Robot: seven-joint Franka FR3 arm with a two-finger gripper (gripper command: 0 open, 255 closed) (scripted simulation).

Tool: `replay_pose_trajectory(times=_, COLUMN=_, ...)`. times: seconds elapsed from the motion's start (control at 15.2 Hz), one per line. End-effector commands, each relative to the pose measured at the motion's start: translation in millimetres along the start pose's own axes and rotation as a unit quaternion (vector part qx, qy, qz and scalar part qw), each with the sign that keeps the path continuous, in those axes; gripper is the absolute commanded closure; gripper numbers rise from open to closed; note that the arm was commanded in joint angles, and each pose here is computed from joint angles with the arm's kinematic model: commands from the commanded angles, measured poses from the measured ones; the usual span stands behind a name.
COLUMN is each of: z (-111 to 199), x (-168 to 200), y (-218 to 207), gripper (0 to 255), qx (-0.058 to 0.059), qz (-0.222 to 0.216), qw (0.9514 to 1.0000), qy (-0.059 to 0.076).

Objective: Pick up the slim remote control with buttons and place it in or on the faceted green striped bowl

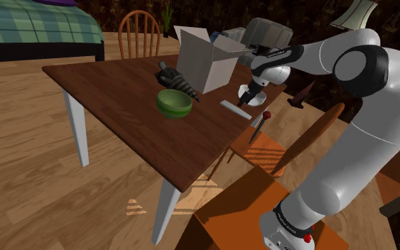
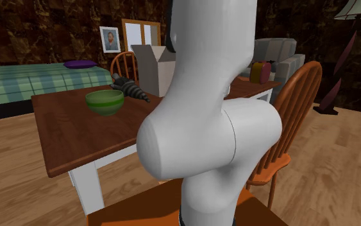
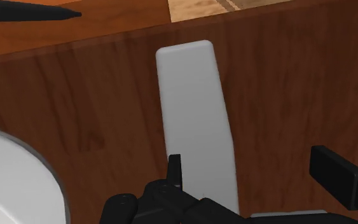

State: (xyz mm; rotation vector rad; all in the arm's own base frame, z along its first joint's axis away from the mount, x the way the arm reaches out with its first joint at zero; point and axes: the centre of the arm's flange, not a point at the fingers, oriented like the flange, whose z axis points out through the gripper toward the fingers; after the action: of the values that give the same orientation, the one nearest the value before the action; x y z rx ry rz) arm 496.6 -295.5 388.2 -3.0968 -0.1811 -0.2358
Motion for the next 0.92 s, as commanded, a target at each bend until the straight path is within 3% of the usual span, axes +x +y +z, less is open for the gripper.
replay_pose_trajectory(times=0.0, z=15.1, x=9.8, y=16.1, gripper=0, qx=0.001, qz=-0.004, qw=1.0, qy=0.0)
replay_pose_trajectory(times=0.53, z=59.4, x=13.8, y=25.5, gripper=0, qx=0.001, qz=-0.005, qw=1.0, qy=0.001)
replay_pose_trajectory(times=0.86, z=62.4, x=13.8, y=25.5, gripper=0, qx=0.001, qz=-0.005, qw=1.0, qy=0.001)
